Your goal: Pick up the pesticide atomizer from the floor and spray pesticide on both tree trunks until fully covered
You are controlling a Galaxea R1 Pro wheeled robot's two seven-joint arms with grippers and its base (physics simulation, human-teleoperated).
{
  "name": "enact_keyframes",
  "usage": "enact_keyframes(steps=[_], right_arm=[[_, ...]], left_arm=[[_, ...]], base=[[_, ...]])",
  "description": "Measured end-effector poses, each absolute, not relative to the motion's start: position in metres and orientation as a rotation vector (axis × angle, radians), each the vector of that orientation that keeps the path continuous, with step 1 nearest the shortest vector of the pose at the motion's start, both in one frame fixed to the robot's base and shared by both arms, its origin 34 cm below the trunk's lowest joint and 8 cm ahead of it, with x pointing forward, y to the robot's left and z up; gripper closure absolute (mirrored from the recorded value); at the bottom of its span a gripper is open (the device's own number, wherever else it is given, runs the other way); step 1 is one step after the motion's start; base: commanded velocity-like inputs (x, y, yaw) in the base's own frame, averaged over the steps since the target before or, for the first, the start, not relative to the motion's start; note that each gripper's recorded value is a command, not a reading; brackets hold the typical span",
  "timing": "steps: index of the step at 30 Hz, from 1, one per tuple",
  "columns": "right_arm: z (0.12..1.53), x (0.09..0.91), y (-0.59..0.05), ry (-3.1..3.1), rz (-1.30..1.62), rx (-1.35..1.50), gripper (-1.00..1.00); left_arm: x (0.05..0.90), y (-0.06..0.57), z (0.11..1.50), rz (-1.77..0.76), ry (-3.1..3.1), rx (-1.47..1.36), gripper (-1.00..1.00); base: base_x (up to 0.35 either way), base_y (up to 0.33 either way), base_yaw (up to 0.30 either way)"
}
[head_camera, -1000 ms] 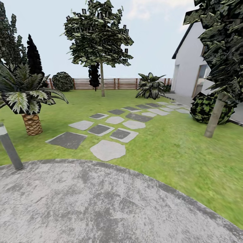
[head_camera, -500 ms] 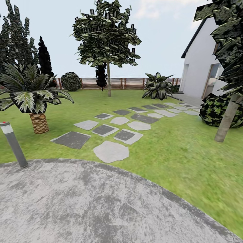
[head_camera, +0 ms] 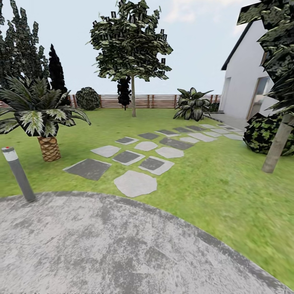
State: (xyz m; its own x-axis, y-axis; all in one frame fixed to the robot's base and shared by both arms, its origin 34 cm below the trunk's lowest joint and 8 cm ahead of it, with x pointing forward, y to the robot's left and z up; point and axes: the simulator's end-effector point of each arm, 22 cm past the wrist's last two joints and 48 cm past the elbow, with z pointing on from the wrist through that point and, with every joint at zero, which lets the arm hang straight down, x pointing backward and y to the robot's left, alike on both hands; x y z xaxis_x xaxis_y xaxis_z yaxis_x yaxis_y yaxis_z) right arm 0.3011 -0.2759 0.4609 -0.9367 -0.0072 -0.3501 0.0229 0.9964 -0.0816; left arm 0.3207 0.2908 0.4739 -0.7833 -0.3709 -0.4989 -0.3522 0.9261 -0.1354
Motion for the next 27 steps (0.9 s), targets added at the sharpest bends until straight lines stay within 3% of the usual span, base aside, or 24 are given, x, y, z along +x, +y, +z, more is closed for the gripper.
enact_keyframes(steps=[15,27], right_arm=[[0.4610,0.3014,-0.2758,2.781,-0.119,0.010,-1.00],[0.4610,0.3013,-0.2761,2.781,-0.120,0.013,-1.00]], left_arm=[[0.3207,0.2906,0.4739,-0.048,2.547,-0.516,-1.00],[0.3210,0.2904,0.4740,-0.049,2.547,-0.515,-1.00]], base=[[0.000,0.000,0.243],[0.000,0.000,0.037]])
